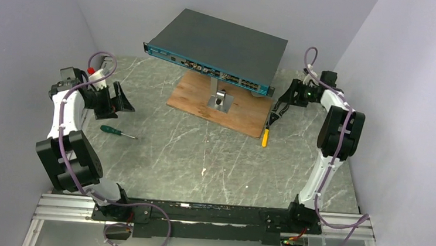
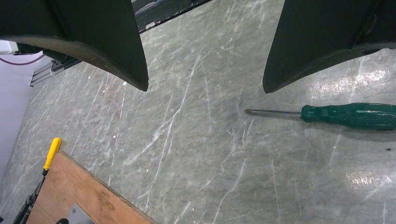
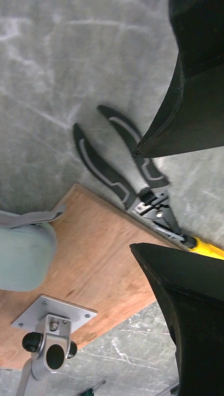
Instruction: Open the umbrella
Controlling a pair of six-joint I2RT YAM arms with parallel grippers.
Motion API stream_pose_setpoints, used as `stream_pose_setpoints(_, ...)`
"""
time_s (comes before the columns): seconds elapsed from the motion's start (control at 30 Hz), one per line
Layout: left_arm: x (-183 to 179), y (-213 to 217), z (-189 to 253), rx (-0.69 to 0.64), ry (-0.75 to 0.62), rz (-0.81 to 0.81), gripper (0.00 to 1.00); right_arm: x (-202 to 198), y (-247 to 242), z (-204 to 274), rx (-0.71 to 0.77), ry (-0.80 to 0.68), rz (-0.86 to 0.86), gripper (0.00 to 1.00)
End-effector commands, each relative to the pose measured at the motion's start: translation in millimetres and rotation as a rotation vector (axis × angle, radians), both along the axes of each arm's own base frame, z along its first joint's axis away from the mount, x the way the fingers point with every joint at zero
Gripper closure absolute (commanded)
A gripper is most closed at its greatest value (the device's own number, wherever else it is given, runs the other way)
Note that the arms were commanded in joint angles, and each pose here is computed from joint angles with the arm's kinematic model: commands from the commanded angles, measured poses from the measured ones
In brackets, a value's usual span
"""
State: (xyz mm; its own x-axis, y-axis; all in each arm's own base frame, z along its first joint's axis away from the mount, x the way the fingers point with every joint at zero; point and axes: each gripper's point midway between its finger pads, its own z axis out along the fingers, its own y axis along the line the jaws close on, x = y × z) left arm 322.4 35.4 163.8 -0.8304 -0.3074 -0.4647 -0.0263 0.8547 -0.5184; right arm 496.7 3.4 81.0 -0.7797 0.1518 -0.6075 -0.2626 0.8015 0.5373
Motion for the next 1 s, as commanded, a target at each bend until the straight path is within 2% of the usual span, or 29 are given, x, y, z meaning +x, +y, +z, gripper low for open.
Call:
stream_pose_setpoints(0.0,7.7,4.6,5.4,-0.001,0.001,-0.006,0.01,37.4,16.9,16.0,-0.003,-0.121,0.052,0.33)
stream_pose_setpoints(0.37,9.8,11.8,-1.7,0.025,0.037,-0.003,0.01,71.7,43.0,-12.7,0.030,-0.119,0.082,0.39)
stream_pose_setpoints(0.6,9.5,15.3,-8.5,0.038,0.060,0.003,0.01,82.7,51.8,-16.9,0.055,-0.127,0.086,0.47)
stream_pose_setpoints(0.73,9.0,16.7,-11.6,0.043,0.070,0.005,0.01,85.0,59.8,-14.4,0.082,-0.136,0.101,0.60)
stream_pose_setpoints(0.9,11.3,17.6,-11.8,0.041,0.072,0.003,0.01,77.5,62.2,-10.2,0.084,-0.134,0.129,1.00)
stream_pose_setpoints(0.97,12.8,17.4,-10.4,0.038,0.068,0.000,0.01,67.8,58.8,-4.1,0.098,-0.127,0.128,1.00)
